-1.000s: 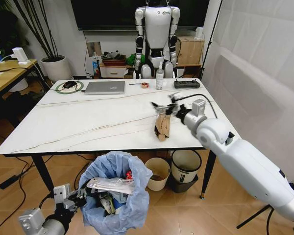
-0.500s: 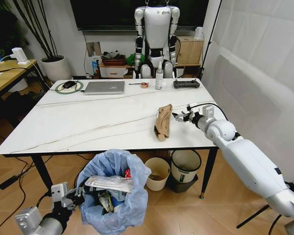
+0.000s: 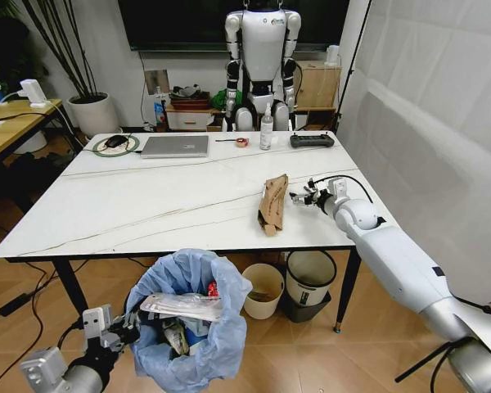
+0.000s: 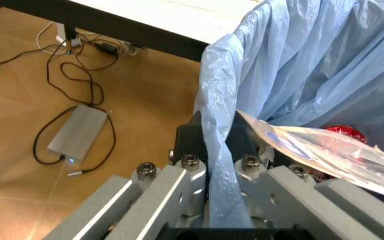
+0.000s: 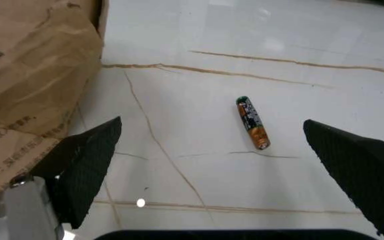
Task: Pick up the trash bin and place the trash from the table into it.
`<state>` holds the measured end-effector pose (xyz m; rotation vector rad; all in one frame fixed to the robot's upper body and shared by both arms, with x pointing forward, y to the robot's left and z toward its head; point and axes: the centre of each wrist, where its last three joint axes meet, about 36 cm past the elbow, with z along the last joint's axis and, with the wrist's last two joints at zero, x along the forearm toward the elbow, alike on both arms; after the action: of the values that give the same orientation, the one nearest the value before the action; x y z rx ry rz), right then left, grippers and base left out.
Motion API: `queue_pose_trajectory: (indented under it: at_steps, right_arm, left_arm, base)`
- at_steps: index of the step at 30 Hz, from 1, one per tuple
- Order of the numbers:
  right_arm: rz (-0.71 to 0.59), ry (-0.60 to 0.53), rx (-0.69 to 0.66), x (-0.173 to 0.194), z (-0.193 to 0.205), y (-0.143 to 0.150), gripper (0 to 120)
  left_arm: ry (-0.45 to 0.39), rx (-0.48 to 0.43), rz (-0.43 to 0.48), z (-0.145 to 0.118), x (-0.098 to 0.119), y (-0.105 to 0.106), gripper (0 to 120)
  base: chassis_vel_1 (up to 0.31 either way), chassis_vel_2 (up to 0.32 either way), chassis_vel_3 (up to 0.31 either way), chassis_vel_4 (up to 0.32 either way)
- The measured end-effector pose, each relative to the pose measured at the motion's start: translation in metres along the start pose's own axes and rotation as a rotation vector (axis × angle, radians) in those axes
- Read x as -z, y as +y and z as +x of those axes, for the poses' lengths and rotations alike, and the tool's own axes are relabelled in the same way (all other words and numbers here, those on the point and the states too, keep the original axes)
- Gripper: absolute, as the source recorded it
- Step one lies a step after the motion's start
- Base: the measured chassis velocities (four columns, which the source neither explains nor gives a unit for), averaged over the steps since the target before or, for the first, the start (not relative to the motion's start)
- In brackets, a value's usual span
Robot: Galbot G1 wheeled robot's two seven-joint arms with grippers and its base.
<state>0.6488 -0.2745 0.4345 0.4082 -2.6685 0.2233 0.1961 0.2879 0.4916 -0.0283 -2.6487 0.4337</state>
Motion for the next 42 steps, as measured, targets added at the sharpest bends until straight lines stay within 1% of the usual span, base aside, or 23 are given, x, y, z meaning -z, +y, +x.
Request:
queue_pose_trajectory:
  at_steps: [10,12,14,15,16,18,20,21,22,23,24,25,27,28,29,30,32,34,38,42]
  right_arm:
    - [-0.021,0.006,-0.016,-0.003,-0.013,-0.003,100]
    - [-0.022,0.009,-0.02,-0.005,-0.015,-0.004,98]
    - [-0.024,0.011,-0.023,-0.007,-0.015,-0.005,88]
    - [-0.024,0.011,-0.023,-0.007,-0.015,-0.005,88]
    - [-0.023,0.01,-0.023,-0.007,-0.015,-0.006,85]
    - [-0.024,0.012,-0.026,-0.009,-0.014,-0.008,75]
    - [-0.025,0.015,-0.029,-0.011,-0.013,-0.01,69]
    - [-0.026,0.015,-0.029,-0.012,-0.012,-0.011,64]
    - [-0.026,0.015,-0.029,-0.012,-0.012,-0.011,64]
    - [-0.026,0.016,-0.029,-0.012,-0.012,-0.012,60]
    - [-0.027,0.018,-0.029,-0.014,-0.011,-0.012,53]
    - [-0.027,0.019,-0.029,-0.015,-0.011,-0.013,52]
    - [-0.028,0.021,-0.029,-0.016,-0.01,-0.013,42]
    - [-0.029,0.022,-0.028,-0.017,-0.01,-0.014,41]
    - [-0.03,0.024,-0.028,-0.018,-0.009,-0.014,35]
    - [-0.03,0.024,-0.028,-0.018,-0.009,-0.014,35]
    - [-0.029,0.027,-0.026,-0.019,-0.008,-0.014,26]
    - [-0.03,0.029,-0.024,-0.02,-0.008,-0.014,19]
    - [-0.03,0.037,-0.021,-0.025,-0.005,-0.014,2]
    - [-0.036,0.036,-0.022,-0.025,-0.003,-0.016,0]
  left_arm:
    - [-0.001,0.003,-0.002,0.003,0.0,-0.002,0]
    - [-0.002,0.003,-0.001,0.003,0.0,-0.002,0]
    - [-0.004,0.003,-0.001,0.004,0.0,-0.003,0]
    - [-0.004,0.003,-0.001,0.004,0.0,-0.003,0]
    - [-0.005,0.003,0.0,0.004,0.0,-0.003,0]
    - [-0.006,0.003,0.0,0.005,0.0,-0.004,0]
    - [-0.006,0.004,-0.002,0.005,0.0,-0.004,0]
    - [-0.006,0.005,-0.002,0.005,0.0,-0.004,0]
    - [-0.006,0.005,-0.002,0.005,0.0,-0.004,0]
    - [-0.005,0.005,-0.003,0.005,0.0,-0.004,0]
    - [-0.005,0.005,-0.003,0.006,0.0,-0.004,0]
    - [-0.006,0.005,-0.003,0.006,0.0,-0.005,0]
    - [-0.006,0.004,-0.003,0.007,0.0,-0.005,0]
    - [-0.006,0.004,-0.003,0.007,0.0,-0.006,0]
    - [-0.006,0.004,-0.004,0.008,0.0,-0.006,0]
    - [-0.006,0.004,-0.004,0.008,0.0,-0.006,0]
    - [-0.007,0.005,-0.005,0.008,0.001,-0.006,0]
    - [-0.008,0.005,-0.006,0.009,0.001,-0.006,0]
    - [-0.009,0.004,-0.007,0.01,0.001,-0.007,0]
    - [-0.01,0.004,-0.008,0.01,0.002,-0.007,0]
  base:
    - [0.0,0.0,0.0,0.0]
    - [0.0,0.0,0.0,0.0]
    - [0.0,0.0,0.0,0.0]
    - [0.0,0.0,0.0,0.0]
    - [0.0,0.0,0.0,0.0]
    - [0.0,0.0,0.0,0.0]
    - [0.0,0.0,0.0,0.0]
    - [0.0,0.0,0.0,0.0]
    - [0.0,0.0,0.0,0.0]
    - [0.0,0.0,0.0,0.0]
    - [0.0,0.0,0.0,0.0]
    - [0.0,0.0,0.0,0.0]
    - [0.0,0.0,0.0,0.0]
    - [0.0,0.0,0.0,0.0]
    - [0.0,0.0,0.0,0.0]
    - [0.0,0.0,0.0,0.0]
    - [0.0,0.0,0.0,0.0]
    - [0.0,0.0,0.0,0.0]
    - [0.0,0.0,0.0,0.0]
    - [0.0,0.0,0.0,0.0]
